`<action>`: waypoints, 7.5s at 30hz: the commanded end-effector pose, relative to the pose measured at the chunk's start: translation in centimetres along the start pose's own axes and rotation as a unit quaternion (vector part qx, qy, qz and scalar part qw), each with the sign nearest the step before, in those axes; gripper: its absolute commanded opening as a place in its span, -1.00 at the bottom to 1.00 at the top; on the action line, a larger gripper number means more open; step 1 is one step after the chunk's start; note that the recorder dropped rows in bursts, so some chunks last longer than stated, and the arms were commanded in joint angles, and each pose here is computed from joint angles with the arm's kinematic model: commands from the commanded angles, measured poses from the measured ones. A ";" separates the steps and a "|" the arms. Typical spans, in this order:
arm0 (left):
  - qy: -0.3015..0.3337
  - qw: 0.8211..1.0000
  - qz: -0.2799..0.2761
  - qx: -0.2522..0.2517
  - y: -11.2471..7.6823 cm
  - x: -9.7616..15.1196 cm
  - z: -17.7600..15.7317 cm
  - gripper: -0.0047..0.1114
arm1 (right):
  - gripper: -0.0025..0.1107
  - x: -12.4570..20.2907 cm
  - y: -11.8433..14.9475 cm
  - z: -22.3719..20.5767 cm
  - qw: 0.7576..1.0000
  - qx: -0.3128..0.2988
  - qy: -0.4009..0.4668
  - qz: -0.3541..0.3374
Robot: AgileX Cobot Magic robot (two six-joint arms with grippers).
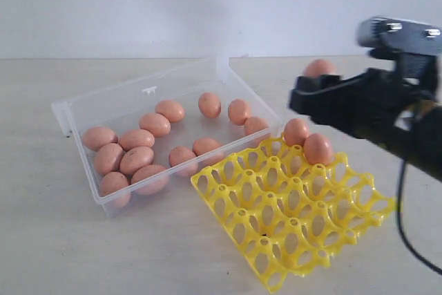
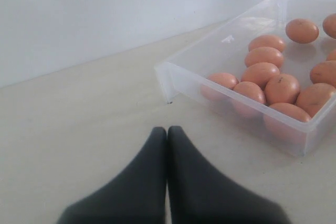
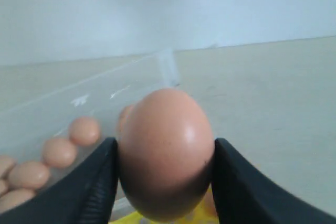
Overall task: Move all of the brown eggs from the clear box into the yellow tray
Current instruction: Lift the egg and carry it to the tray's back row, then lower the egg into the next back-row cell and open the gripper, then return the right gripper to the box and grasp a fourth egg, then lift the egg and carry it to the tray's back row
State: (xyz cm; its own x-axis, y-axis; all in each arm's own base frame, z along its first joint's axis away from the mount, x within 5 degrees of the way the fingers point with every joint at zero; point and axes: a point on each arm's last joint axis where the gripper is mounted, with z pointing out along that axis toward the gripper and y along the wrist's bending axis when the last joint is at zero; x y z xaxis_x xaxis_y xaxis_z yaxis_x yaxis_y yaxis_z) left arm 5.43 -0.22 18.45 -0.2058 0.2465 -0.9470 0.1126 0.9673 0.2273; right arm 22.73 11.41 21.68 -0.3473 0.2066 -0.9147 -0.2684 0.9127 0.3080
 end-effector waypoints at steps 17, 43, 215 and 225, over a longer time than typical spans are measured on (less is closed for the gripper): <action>-0.006 1.000 -0.004 0.000 0.0 -0.1 0.0 -0.99 | -0.96 -0.9 -10.6 -1.7 0.948 -0.265 0.171 0.045; -0.006 1.000 -0.004 0.000 0.0 -0.1 0.0 -0.99 | -0.96 3.1 -12.7 2.3 0.966 -0.136 0.216 -0.033; -0.006 1.000 -0.004 0.000 0.0 -0.1 0.0 -0.99 | -0.96 0.2 1.0 -0.3 0.997 -0.069 0.011 -0.040; -0.006 1.000 -0.004 0.000 0.0 -0.1 0.0 -0.99 | -0.96 -3.1 -11.4 -5.2 0.975 -0.205 0.058 0.061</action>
State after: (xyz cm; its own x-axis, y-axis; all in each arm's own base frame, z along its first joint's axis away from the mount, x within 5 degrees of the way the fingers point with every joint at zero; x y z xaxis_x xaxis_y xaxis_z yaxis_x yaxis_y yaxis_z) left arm 5.43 -0.22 18.45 -0.2058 0.2465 -0.9470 0.1126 0.9673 0.2273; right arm 22.32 -0.32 23.28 -0.3882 0.2529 -0.8862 -0.5482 0.7096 0.4427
